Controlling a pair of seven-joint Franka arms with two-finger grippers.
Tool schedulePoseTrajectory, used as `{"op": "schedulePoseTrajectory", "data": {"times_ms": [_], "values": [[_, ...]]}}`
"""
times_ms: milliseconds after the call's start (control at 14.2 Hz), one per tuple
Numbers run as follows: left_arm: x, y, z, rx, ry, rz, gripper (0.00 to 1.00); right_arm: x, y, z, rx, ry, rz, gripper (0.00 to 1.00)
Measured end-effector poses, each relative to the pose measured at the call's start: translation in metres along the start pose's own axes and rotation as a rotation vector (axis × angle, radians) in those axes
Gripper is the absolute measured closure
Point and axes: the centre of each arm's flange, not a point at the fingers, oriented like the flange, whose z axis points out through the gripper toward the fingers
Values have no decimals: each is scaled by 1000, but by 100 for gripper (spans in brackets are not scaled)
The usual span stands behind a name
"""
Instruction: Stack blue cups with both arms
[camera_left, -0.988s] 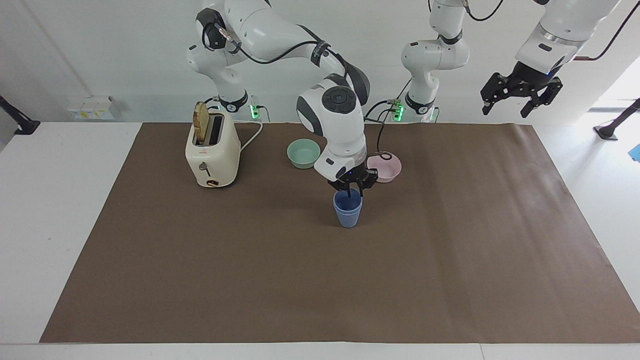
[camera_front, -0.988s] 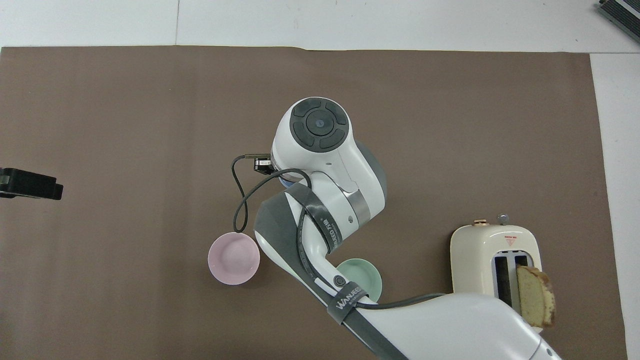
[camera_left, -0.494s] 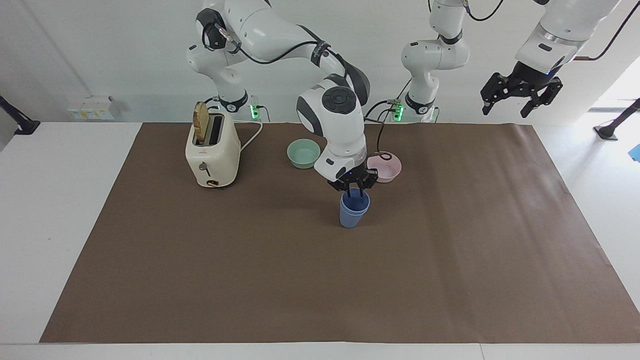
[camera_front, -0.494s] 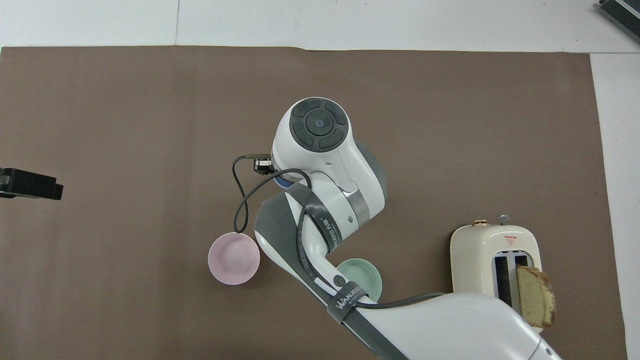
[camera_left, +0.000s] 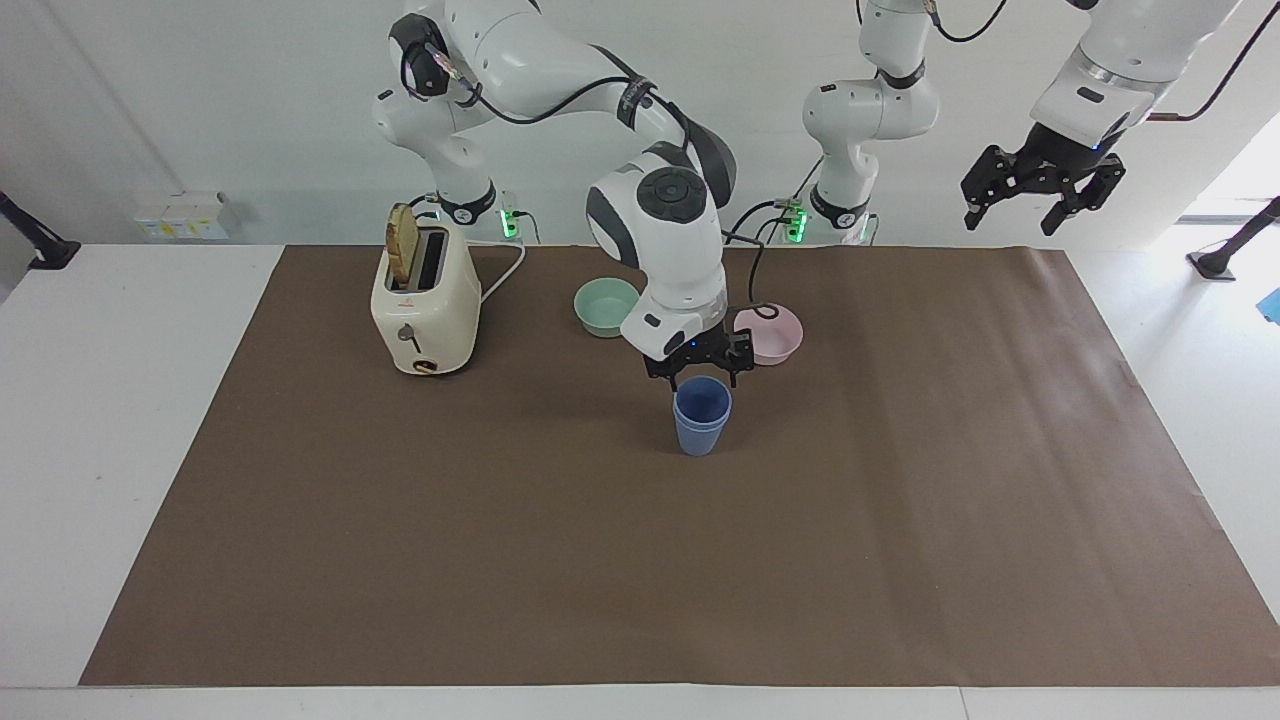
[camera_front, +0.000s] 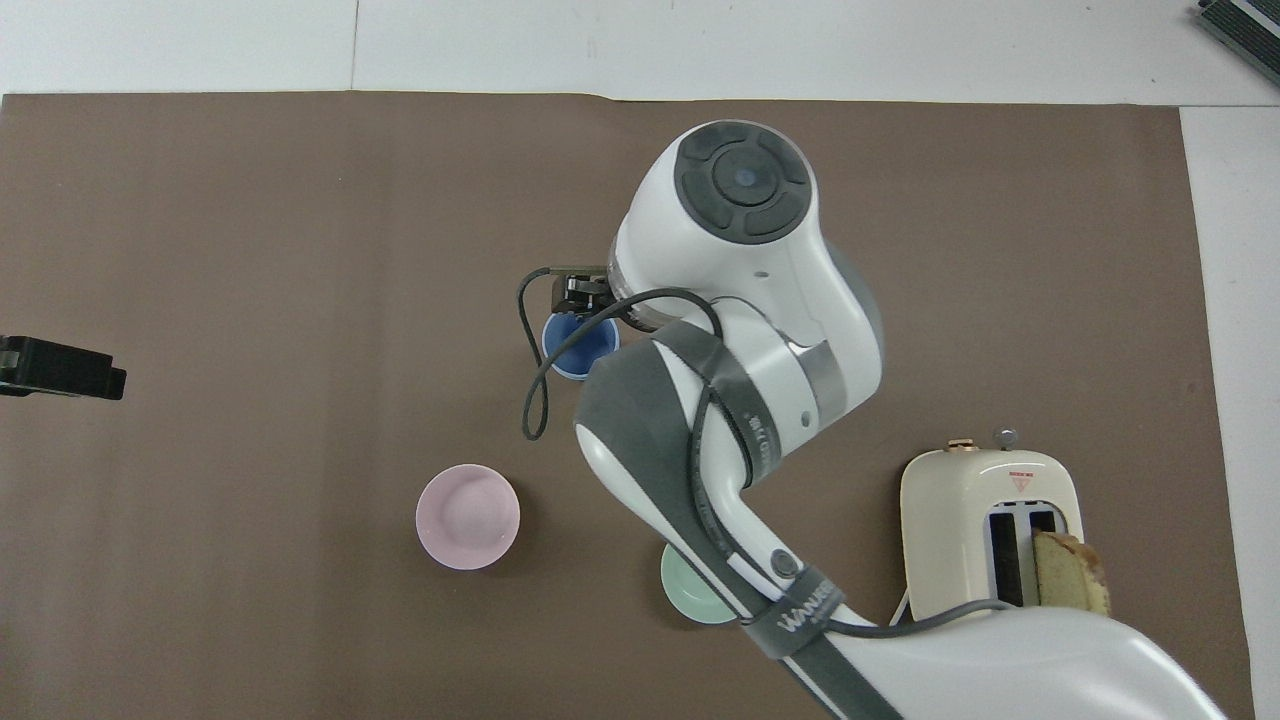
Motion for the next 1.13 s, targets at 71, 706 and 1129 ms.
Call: {"op": "schedulePoseTrajectory", "data": {"times_ms": [71, 706, 1129], "values": [[0, 0, 0, 0, 0, 0, 0, 2, 18, -19, -14, -5, -11, 0], [0, 0, 0, 0, 0, 0, 0, 27, 187, -129, -114, -6, -117, 0], [0, 0, 0, 0, 0, 0, 0, 11, 250, -184, -188, 7, -153, 0]]}}
